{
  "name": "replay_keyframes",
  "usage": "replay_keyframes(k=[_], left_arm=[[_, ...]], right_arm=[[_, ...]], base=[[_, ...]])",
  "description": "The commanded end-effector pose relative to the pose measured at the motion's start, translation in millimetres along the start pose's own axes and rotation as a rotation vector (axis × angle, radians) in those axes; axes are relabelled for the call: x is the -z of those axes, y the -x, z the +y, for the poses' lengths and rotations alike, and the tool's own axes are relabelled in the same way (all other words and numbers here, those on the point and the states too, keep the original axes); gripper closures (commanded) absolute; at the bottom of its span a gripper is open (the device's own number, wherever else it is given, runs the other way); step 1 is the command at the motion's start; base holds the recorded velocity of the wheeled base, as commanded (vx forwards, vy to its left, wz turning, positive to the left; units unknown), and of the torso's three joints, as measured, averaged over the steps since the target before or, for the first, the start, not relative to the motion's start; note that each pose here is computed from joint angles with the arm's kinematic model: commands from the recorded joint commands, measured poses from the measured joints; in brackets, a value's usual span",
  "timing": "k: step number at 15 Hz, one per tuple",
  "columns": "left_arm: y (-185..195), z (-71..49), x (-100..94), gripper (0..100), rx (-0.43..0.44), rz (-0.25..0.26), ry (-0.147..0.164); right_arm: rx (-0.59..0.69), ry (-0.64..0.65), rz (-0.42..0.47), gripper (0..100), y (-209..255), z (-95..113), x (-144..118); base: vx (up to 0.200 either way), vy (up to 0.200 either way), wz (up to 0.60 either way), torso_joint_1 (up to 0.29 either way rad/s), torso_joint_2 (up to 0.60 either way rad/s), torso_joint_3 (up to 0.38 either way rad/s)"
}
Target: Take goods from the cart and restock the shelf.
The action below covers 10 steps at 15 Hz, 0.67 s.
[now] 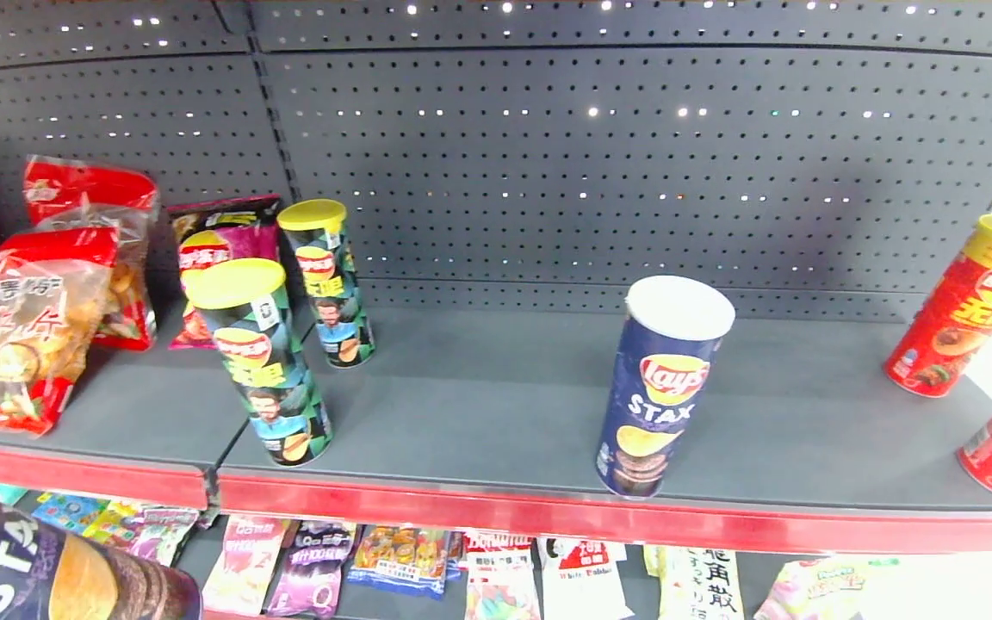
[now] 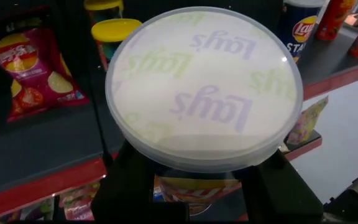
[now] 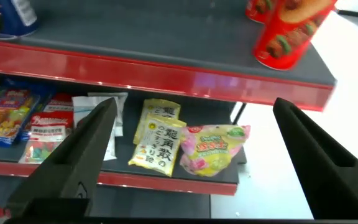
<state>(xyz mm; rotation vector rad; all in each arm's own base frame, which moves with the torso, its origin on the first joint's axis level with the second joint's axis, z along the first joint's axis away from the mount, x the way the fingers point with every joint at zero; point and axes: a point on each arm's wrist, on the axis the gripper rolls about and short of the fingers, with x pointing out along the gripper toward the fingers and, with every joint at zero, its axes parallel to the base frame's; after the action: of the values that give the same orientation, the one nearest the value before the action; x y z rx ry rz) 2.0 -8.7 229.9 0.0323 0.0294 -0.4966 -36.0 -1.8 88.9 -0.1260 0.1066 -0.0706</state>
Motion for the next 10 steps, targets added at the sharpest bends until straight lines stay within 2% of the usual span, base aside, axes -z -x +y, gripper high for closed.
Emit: replay_keyframes(k=[1, 5, 7, 10], left_arm=[[-5.2, 2.2, -1.7, 100, -0.003, 0.010, 0.004], [-7.2, 3.1, -2.3, 100, -0.003, 0.012, 0.007], [-9.5, 4.1, -3.6, 100, -0.005, 0.010, 0.019], [-14.7, 6.2, -4.5, 100, -0.005, 0.018, 0.027]], right_arm=[[-0.002, 0.001, 0.000, 0, 0.0, 0.0, -0.1], [-0.003, -0.001, -0.001, 0, 0.0, 0.0, -0.3], [-0.005, -0.001, -0.001, 0, 0.0, 0.1, -0.3], [-0.005, -0.003, -0.001, 0, 0.0, 0.1, -0.3]], base=[[0.000, 0.000, -0.60, 0.007, 0.01, 0.002], [0.000, 0.000, -0.60, 0.004, 0.00, 0.004], [0.000, 0.000, -0.60, 0.007, 0.00, 0.005], [0.000, 0.000, 0.00, 0.000, 0.00, 0.000]])
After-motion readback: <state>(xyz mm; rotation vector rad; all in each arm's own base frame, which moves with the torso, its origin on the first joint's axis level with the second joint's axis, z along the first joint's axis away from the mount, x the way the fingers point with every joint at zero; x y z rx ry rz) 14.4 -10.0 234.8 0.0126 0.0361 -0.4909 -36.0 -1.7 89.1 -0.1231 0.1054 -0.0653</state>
